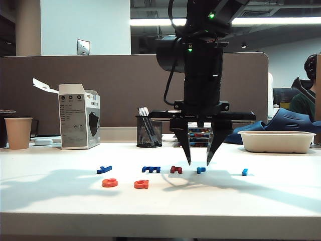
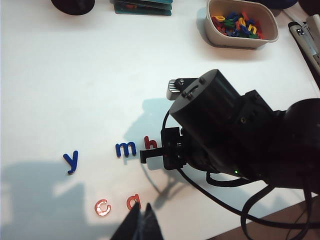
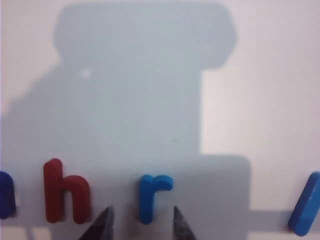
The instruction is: Select the appropriate letters from the row of letter magnets placed on the table to arrange into the word "car".
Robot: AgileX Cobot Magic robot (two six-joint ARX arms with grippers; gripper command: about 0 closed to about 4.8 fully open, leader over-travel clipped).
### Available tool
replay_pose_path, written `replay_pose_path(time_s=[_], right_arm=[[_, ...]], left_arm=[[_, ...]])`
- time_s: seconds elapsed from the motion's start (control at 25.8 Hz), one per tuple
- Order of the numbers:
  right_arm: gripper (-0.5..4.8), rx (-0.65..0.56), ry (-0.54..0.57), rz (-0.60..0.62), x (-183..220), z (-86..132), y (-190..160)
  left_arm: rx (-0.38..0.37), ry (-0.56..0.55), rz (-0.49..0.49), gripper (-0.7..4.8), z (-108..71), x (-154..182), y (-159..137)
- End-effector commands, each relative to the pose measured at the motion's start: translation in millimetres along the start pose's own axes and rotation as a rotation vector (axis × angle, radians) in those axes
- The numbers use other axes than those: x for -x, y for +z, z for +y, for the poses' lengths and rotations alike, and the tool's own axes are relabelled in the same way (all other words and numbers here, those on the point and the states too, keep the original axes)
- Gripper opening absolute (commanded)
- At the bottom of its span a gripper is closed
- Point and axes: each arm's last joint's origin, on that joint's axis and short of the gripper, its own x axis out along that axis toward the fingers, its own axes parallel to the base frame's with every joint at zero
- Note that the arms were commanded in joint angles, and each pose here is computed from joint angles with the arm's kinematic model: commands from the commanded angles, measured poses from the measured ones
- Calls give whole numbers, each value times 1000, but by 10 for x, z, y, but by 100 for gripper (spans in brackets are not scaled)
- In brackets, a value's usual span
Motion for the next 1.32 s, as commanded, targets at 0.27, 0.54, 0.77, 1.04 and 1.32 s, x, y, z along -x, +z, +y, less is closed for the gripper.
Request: replay_pose_path(time_s=[0.27, 0.54, 0.77, 1.04, 1.32], right_arm=[[147, 3, -12, 16, -101, 28, -19], [117, 3, -16, 18, -106, 25, -21], [92, 4, -18, 21, -105, 24, -25], [-5, 5, -21, 24, -105, 21, -28], [-7, 10, -38, 41, -94, 4, -45]], left_arm=[[-3, -6, -15, -6, -8, 24, 17], [-3, -5, -15, -6, -8, 24, 17], [-3, -5, -15, -6, -8, 24, 17], [-3, -5, -15, -6, -8, 24, 17], [-3, -5, -15, -6, -8, 24, 17]])
